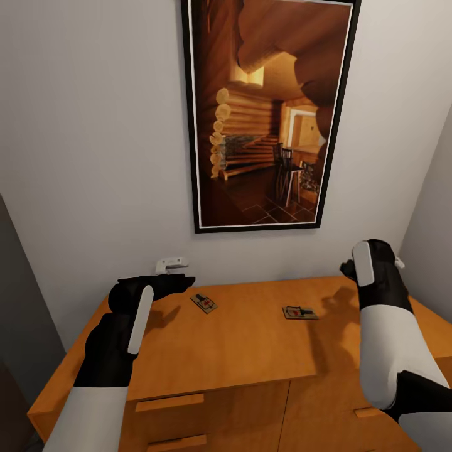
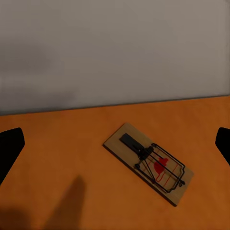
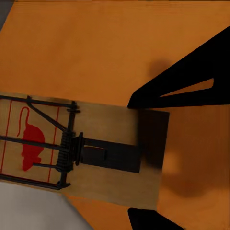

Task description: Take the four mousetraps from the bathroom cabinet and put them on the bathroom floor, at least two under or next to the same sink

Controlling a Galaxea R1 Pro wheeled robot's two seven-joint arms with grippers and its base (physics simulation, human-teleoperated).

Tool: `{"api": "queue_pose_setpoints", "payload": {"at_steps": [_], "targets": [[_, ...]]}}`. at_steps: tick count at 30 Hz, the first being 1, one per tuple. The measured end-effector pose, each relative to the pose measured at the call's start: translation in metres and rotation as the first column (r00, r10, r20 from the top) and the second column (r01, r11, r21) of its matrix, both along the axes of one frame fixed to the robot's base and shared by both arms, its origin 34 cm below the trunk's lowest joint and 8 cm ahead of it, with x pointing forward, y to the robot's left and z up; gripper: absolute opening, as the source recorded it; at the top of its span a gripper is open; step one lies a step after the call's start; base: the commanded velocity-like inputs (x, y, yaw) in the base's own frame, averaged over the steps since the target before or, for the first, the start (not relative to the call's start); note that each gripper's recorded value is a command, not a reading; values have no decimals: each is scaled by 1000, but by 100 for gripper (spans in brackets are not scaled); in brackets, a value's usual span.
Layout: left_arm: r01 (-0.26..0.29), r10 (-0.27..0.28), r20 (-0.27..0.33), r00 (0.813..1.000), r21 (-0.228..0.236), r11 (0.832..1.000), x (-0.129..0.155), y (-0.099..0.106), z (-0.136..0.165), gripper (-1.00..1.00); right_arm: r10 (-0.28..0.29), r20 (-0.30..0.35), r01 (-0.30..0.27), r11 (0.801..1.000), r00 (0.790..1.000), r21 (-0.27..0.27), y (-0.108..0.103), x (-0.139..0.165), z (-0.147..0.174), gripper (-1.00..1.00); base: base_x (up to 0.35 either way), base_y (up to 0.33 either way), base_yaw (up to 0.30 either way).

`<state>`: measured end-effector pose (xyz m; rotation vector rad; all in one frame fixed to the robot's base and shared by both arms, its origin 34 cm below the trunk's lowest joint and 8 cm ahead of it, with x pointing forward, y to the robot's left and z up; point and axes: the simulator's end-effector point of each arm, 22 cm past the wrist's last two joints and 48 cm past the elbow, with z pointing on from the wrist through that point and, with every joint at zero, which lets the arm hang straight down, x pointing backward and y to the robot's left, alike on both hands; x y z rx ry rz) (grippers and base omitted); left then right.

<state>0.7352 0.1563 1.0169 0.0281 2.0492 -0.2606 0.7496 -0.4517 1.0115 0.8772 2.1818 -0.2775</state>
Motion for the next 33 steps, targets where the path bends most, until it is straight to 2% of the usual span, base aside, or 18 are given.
{"api": "queue_pose_setpoints", "payload": {"at_steps": [8, 33], "targets": [[-1, 1, 1, 1000, 2, 1000, 0, 0, 0, 100, -4, 40, 4, 1000, 999, -4, 2, 1, 14, -100, 0, 0, 0], [-4, 4, 1, 1000, 4, 1000, 0, 2, 0, 100, -10, 45, 11, 1000, 999, -16, -5, -1, 16, -100, 0, 0, 0]]}}
